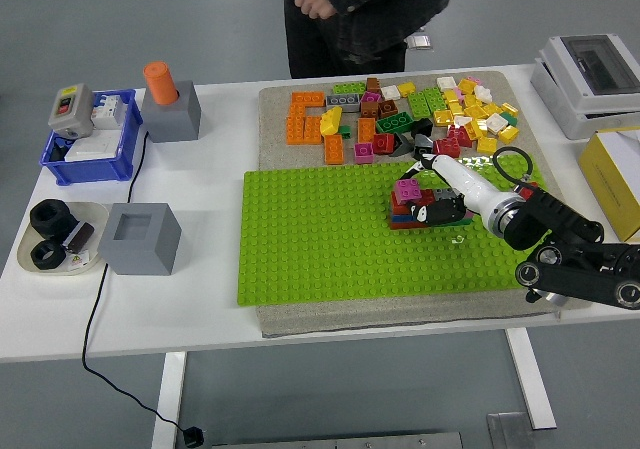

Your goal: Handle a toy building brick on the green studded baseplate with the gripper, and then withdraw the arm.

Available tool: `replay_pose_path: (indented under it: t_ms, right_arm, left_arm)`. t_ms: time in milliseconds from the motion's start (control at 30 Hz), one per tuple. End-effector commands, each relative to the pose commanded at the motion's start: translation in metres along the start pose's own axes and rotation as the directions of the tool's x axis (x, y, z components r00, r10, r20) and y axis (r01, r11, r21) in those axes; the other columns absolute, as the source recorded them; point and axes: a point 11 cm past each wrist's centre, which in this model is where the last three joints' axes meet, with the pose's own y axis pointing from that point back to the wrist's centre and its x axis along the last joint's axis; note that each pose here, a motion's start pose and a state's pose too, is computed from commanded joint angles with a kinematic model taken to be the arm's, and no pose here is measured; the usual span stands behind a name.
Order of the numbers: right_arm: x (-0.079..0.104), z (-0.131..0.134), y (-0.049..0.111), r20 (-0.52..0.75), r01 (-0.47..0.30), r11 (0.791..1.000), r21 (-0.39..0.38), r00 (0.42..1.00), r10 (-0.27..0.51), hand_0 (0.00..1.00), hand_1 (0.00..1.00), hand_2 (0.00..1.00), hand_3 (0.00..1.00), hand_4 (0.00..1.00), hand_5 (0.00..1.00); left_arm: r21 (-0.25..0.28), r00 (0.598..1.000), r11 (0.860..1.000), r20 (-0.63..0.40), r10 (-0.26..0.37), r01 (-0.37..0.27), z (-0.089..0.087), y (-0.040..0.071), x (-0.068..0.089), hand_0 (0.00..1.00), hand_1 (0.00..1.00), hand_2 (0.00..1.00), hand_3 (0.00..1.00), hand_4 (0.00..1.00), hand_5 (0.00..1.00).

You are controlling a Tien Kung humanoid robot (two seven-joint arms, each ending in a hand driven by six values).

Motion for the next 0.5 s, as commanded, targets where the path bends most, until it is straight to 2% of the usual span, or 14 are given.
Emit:
replay_pose_path:
  t_ms: [500]
  right_arm:
    - [-0.0003,0.0043,-0.0019,0.017,0.000,1.000,-0.015,1.000,0.000,0.958,0.998,0.971,0.572,0.518,0.035]
  left_arm:
    - [-0.003,1.000,1.000,-0.001,0.000,0.000,0.0011,0.0002,-0.0001,0.810,0.805,0.791,0.751,0.858,0.553]
